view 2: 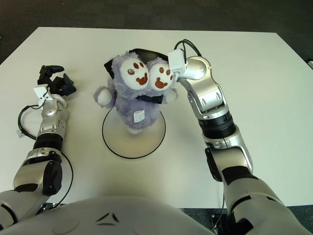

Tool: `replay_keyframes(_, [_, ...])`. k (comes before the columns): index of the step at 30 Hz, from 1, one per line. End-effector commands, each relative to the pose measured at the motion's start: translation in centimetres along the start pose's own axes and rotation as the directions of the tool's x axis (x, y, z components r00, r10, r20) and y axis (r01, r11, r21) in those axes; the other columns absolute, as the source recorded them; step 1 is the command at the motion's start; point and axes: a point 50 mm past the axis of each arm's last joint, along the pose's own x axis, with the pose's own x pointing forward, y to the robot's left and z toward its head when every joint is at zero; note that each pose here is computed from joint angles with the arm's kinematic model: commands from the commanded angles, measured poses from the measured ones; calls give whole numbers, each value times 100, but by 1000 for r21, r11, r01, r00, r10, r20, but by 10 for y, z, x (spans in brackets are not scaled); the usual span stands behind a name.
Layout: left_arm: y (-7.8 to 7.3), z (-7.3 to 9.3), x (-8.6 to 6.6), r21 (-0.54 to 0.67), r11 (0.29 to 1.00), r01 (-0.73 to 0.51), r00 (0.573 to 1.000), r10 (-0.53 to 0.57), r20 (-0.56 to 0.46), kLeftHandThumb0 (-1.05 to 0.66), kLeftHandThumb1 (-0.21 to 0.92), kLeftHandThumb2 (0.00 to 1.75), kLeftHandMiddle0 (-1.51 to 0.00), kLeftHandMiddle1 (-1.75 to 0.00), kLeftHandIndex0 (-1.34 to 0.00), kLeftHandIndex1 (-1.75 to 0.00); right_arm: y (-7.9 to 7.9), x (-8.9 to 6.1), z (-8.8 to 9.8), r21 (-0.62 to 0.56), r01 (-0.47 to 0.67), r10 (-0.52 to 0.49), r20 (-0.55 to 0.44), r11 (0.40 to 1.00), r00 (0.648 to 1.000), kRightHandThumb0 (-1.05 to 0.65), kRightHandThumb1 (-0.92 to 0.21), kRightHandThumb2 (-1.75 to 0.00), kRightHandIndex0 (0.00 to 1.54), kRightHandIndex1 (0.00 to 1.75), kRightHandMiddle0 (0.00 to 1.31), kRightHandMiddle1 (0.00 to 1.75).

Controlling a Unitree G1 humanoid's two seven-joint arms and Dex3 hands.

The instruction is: Put the doll into the plate.

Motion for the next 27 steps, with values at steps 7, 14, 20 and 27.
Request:
replay_keyframes(7, [7, -18, -3, -10, 999, -36, 995, 35, -90, -1, 20, 146, -72, -175, -46, -171, 1, 0, 6, -11, 4, -4, -6, 1000, 1000, 57, -9, -159, 80, 175, 96, 175])
replay_keyframes(14, [5, -17, -5, -28, 999, -40, 995, 37, -92, -1, 21, 144, -71, -175, -46, -171, 1, 1, 7, -10, 4, -4, -6, 1000, 1000, 56, -9, -159, 79, 175, 96, 175])
replay_keyframes(20, [4, -16, -6, -35, 998, -43, 995, 39, -95, -1, 22, 143, -70, -175, -46, -170, 1, 1, 7, -10, 4, -4, -7, 1000, 1000, 56, -9, -159, 79, 175, 96, 175])
replay_keyframes(27, [4, -14, -7, -27, 999, -45, 995, 43, -93, -1, 20, 145, -71, -175, -48, -170, 1, 8, 1, 5, -42, 42, -127, 999, 991, -24, -51, -98, 22, 112, 56, 164])
